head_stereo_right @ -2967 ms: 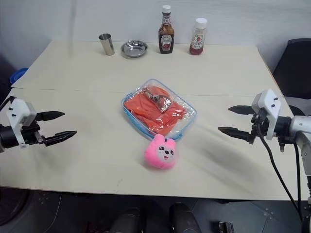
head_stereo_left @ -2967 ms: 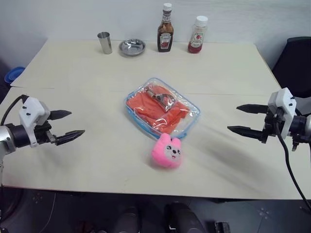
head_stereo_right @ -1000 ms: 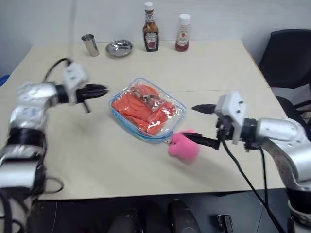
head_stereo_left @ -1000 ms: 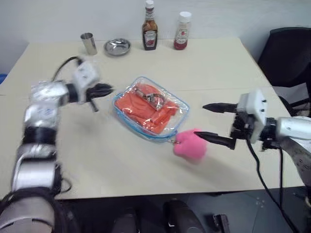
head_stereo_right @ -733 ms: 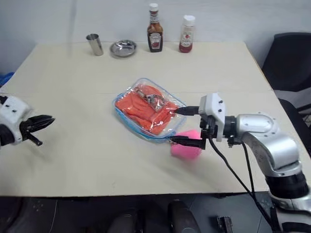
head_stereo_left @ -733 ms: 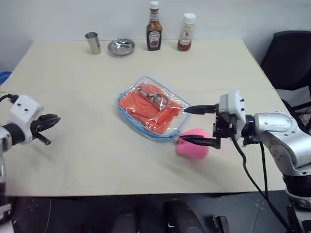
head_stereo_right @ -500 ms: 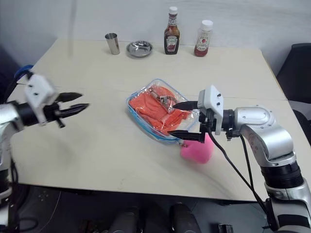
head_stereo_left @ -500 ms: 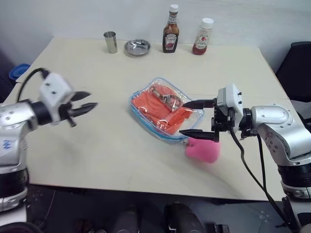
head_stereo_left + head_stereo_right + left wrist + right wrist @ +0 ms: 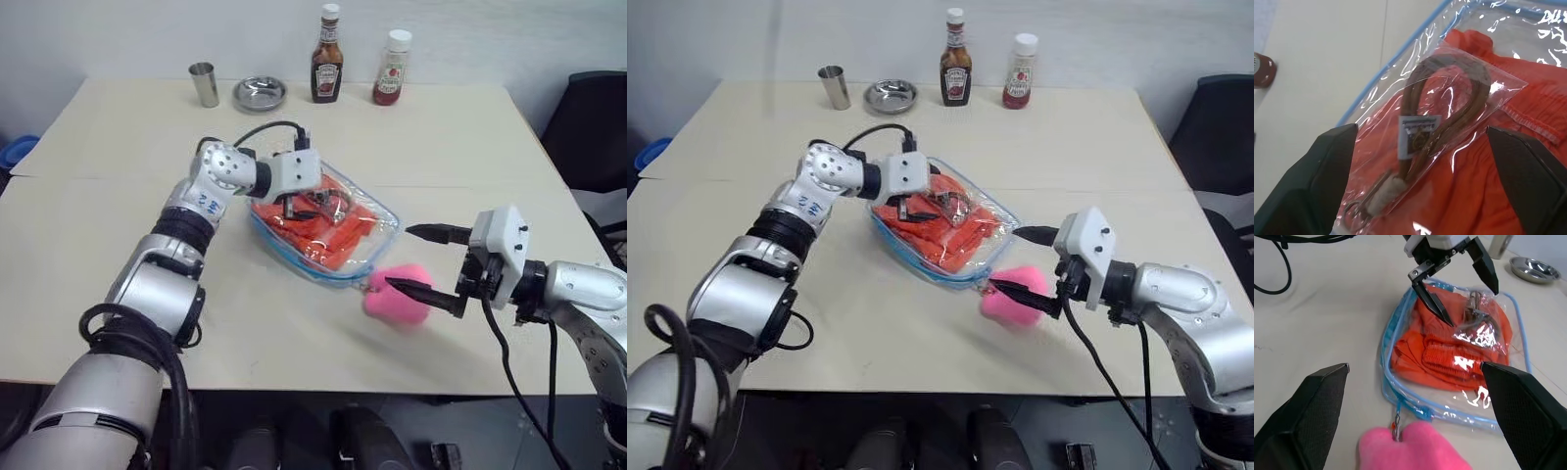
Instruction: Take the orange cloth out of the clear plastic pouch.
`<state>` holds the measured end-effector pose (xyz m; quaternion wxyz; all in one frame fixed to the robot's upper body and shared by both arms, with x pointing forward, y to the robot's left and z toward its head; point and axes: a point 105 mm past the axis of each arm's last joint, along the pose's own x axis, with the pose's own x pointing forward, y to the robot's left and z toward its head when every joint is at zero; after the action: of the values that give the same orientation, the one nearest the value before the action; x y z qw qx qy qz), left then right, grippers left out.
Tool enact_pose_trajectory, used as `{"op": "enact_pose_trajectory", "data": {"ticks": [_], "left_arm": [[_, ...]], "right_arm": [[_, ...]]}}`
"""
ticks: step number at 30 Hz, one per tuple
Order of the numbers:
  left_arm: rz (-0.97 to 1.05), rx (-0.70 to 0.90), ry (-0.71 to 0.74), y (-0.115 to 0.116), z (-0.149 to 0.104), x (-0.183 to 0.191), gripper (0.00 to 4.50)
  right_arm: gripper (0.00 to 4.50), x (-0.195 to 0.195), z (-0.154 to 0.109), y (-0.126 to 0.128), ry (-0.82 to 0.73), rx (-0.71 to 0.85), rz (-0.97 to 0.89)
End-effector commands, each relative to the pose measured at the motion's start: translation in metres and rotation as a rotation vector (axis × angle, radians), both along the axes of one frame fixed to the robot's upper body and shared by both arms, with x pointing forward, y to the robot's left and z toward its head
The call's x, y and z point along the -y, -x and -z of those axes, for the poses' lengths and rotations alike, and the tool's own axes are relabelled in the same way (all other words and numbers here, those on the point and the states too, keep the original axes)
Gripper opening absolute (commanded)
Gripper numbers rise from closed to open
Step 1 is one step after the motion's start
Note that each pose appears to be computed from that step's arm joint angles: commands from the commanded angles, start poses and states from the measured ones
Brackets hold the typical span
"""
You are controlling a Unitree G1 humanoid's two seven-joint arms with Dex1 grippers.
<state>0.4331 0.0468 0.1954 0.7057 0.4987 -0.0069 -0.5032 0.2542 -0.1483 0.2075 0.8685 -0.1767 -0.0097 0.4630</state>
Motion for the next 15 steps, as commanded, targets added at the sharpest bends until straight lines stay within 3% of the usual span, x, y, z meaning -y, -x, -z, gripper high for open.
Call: {"op": "enact_pose_trajectory", "data": {"ticks": [1, 6, 15], "left_arm": [[0.009, 0.056, -0.035, -0.003, -0.005, 0.009, 4.46], [-0.037, 0.066, -0.05, -0.007, 0.003, 0.014, 4.46], [-0.061, 0.057, -0.003, -0.009, 0.0, 0.001, 1.87]], "right_arm": [[4.5, 0.001, -0.014, 0.009, -0.001, 0.063, 0.032], [4.5, 0.001, -0.016, 0.012, -0.01, 0.065, 0.051], [4.5, 0.001, -0.018, 0.008, 0.011, 0.058, 0.034]]}}
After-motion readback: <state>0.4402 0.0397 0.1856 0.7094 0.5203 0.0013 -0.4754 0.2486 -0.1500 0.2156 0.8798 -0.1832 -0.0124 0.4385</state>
